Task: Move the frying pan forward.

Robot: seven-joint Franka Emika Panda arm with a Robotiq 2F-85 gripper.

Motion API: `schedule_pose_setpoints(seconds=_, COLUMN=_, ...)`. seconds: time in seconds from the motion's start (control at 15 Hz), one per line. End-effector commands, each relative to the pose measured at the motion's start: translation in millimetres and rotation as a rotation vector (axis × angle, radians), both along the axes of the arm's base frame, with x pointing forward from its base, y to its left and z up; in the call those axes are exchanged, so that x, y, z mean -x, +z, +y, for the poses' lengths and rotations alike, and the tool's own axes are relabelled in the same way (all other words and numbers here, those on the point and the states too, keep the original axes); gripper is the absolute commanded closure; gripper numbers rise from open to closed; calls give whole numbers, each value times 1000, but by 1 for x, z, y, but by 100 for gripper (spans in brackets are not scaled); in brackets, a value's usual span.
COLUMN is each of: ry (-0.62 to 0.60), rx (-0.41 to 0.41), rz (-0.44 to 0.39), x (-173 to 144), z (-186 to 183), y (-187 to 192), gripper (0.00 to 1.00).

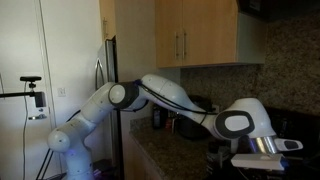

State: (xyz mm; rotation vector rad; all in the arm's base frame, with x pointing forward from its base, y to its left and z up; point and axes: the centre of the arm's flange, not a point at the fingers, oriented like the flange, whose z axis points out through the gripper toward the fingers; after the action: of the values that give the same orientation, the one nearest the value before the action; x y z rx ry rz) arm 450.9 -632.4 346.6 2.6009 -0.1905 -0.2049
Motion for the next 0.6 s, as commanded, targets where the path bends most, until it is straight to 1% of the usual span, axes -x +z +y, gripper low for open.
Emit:
schedule_pose_setpoints(seconds=0.0, ry=-24, rx=-98, rz=-63, x=9, z=-7, y=15, gripper=0)
schedule_pose_setpoints(seconds=0.13, ry=-23, rx=-150, rz=-120, x=19, z=-10, y=27, gripper=0)
schedule_pose_setpoints(seconds=0.2, ry=-22, rx=-169, rz=-133, x=21, z=-12, y=30, gripper=0)
schedule_pose_setpoints(seconds=0.33, ry=-35, rx=-194, rz=-140, x=26, z=-15, y=34, gripper=0)
schedule_pose_setpoints(seconds=0.53, ry=-26, rx=-256, rz=-151, x=34, z=-19, y=45, gripper=0)
